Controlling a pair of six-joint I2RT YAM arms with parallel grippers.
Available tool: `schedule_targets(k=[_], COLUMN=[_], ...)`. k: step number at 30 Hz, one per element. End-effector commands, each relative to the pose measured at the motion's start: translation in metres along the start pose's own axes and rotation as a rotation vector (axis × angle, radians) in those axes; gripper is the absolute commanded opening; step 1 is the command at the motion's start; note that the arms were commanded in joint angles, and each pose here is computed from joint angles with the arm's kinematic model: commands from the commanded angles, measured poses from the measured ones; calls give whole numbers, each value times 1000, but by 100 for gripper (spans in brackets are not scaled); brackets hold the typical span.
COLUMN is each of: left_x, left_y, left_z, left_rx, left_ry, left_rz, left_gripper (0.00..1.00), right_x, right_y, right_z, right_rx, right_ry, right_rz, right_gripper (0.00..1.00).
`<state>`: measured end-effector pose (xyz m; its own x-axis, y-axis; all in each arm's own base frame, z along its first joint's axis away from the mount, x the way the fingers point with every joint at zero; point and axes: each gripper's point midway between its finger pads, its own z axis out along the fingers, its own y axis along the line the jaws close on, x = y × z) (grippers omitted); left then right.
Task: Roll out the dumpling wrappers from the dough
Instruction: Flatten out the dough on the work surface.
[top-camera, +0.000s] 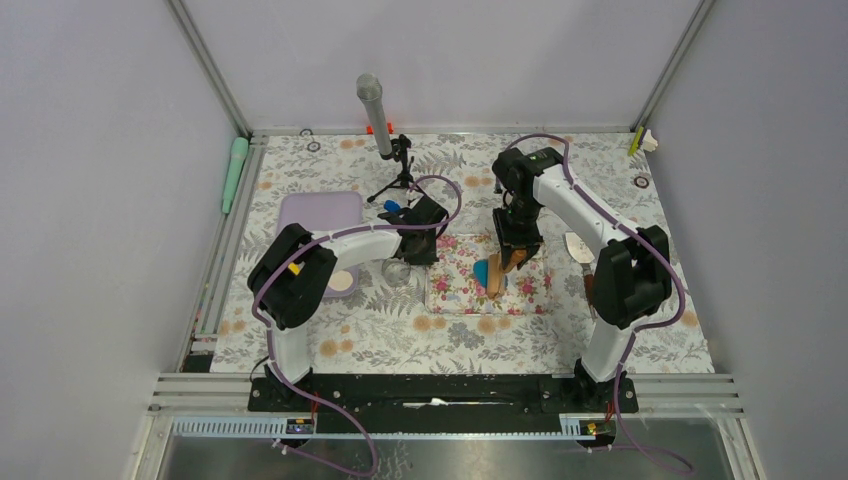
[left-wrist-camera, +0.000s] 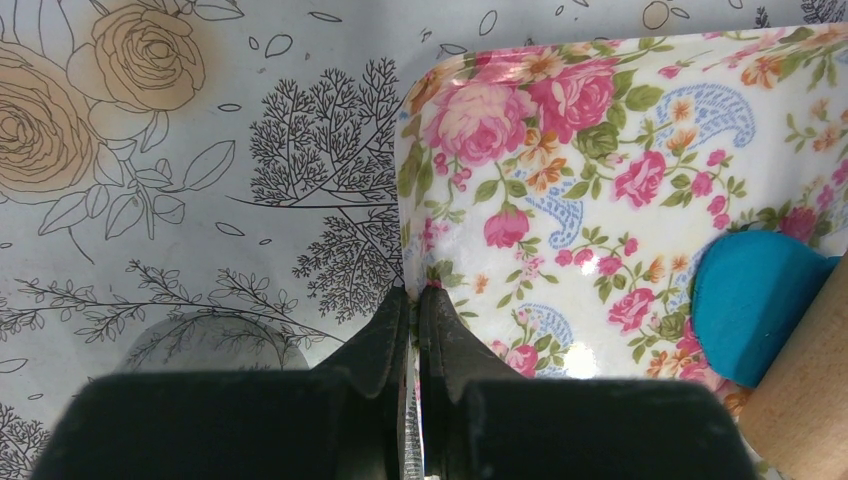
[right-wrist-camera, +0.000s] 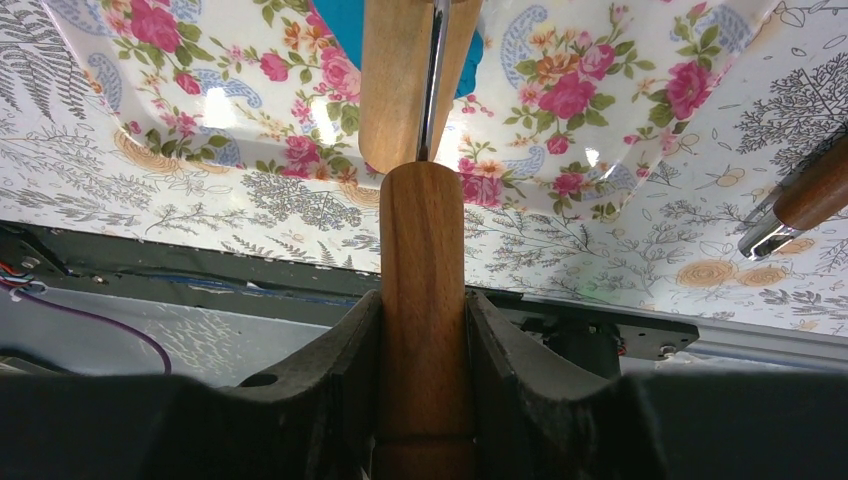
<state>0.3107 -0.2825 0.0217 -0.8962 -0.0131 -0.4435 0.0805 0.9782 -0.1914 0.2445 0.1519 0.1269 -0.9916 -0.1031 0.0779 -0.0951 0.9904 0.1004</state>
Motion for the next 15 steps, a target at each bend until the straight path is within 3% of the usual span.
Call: schedule_targets(k=[1,6,12,15], left_x=[19,20,21,19], left_y=[18,21,24,23], left_z=[-7,-7,-7,-10], left_rx=[-57,-70,-79,-79], left_ry=[75,73,74,69], left_rz=[64,69,74,80], left_gripper=[0,0,0,0], right_x=[-1,-1,-2,-7], right_y=[-39,-48,-48,-32], right_z=[21,30,10,-7], right_rx=[206,260,257,166], right_ry=[22,42,-12,-73], right_rz=[11,22,24,18], right_gripper=[0,0,0,0])
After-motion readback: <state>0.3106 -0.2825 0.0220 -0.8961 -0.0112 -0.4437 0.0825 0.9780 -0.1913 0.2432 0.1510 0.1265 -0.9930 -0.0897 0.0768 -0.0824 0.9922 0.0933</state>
